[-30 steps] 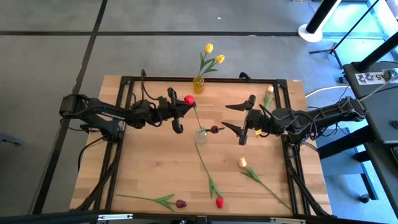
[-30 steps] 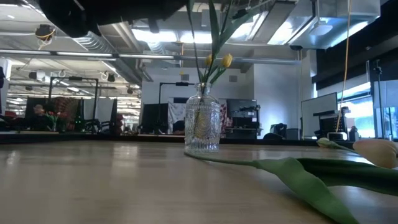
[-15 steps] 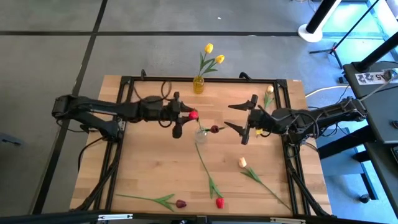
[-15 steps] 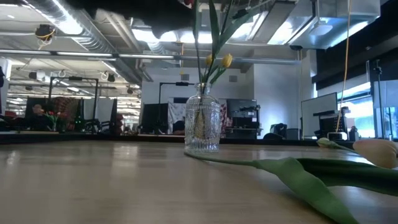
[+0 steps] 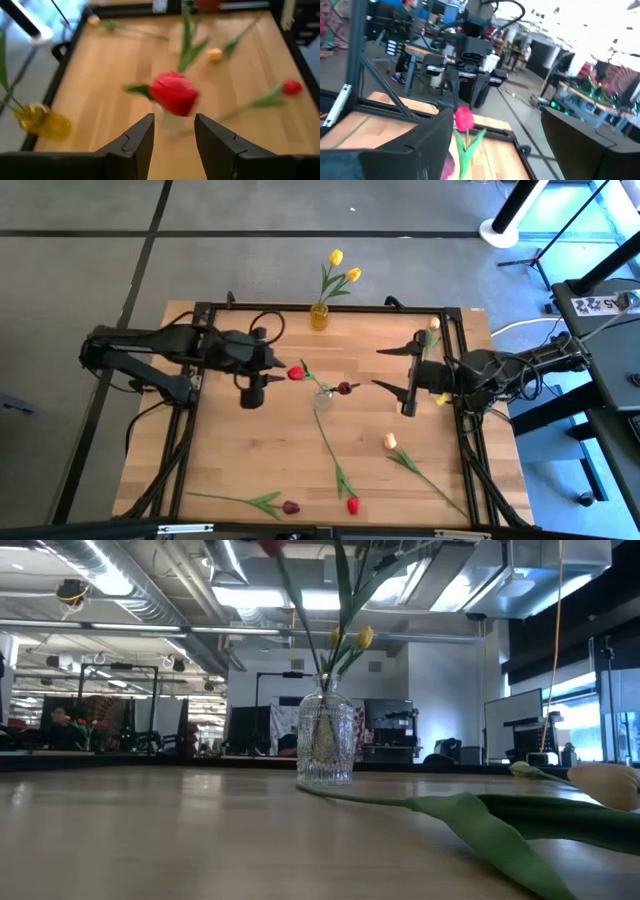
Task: Sort flowers into vase by color
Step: Put the light red tulip into the transparent vase
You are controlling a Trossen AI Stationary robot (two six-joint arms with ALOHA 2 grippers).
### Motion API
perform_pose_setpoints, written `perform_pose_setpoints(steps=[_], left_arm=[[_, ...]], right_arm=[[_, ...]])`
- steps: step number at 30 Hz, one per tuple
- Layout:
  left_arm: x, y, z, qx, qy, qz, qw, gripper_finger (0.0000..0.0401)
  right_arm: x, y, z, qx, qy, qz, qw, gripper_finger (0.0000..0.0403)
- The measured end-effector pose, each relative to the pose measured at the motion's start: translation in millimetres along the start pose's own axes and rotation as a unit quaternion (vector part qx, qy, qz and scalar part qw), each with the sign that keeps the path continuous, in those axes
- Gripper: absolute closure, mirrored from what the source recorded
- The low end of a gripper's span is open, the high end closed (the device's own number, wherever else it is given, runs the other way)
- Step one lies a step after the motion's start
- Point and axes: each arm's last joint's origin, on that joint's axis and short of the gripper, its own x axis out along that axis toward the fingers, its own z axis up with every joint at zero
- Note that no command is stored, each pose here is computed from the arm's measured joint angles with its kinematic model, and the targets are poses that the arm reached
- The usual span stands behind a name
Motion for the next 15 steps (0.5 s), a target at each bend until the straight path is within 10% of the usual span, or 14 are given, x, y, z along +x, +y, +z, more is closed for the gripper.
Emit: perform_pose_setpoints(steps=[9,15], left_arm=[[-77.1,-37.0,-13.1,-0.136,0.067,-0.058,0.987,0.0266],[-73.0,-81.0,-33.8,-0.178,0.074,-0.065,0.979,0.0266]], right_arm=[[-18.3,42.6,10.5,-0.043,-0.023,0.124,0.991,0.0102],[-14.3,96.1,-1.2,-0.101,-0.001,0.203,0.974,0.0102]])
